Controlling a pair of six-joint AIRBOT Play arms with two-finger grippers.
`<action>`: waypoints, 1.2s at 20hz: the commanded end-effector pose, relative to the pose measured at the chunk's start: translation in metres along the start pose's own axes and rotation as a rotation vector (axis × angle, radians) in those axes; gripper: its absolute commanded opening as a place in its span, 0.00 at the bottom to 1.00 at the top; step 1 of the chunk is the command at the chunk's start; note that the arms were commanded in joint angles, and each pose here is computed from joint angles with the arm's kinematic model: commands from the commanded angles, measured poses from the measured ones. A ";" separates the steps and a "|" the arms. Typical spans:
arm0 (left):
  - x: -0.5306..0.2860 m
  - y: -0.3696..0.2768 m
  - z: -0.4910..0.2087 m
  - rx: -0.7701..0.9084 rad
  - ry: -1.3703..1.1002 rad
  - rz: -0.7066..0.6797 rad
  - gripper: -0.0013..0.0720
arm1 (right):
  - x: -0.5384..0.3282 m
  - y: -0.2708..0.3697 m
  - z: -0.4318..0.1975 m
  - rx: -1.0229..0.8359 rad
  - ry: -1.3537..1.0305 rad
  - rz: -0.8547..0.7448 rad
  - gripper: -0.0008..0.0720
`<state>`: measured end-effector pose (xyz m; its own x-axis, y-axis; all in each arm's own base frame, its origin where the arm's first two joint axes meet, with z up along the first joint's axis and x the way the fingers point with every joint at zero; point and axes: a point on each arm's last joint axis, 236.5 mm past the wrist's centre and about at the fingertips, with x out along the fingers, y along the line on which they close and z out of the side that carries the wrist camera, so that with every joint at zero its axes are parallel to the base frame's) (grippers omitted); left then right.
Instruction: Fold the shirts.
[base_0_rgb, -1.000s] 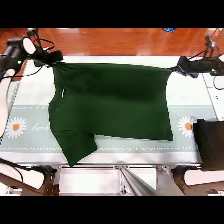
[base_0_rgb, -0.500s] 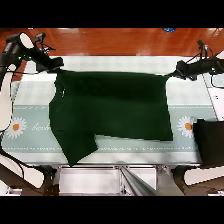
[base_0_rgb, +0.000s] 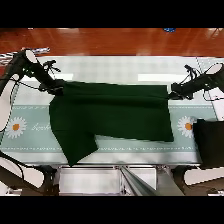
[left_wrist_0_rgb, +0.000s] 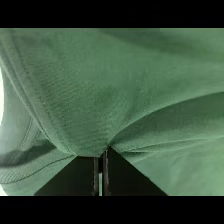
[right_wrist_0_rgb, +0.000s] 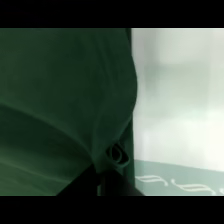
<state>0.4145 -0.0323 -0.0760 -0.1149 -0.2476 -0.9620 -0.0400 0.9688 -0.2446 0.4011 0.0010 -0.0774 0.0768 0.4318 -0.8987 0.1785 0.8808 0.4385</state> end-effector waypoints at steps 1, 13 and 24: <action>0.005 0.001 -0.012 0.003 0.050 -0.007 0.05 | 0.006 0.002 -0.006 0.012 0.014 0.020 0.04; -0.042 0.049 -0.108 -0.260 -0.040 0.038 0.70 | -0.097 -0.006 -0.048 0.099 -0.232 -0.021 0.58; 0.021 0.045 -0.212 -0.667 -0.130 -0.469 0.70 | -0.058 0.063 -0.164 0.073 -0.348 0.271 0.58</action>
<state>0.2176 0.0168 -0.0646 0.1700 -0.5562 -0.8135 -0.6163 0.5842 -0.5282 0.2593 0.0469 -0.0006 0.4292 0.5062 -0.7480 0.2048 0.7521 0.6265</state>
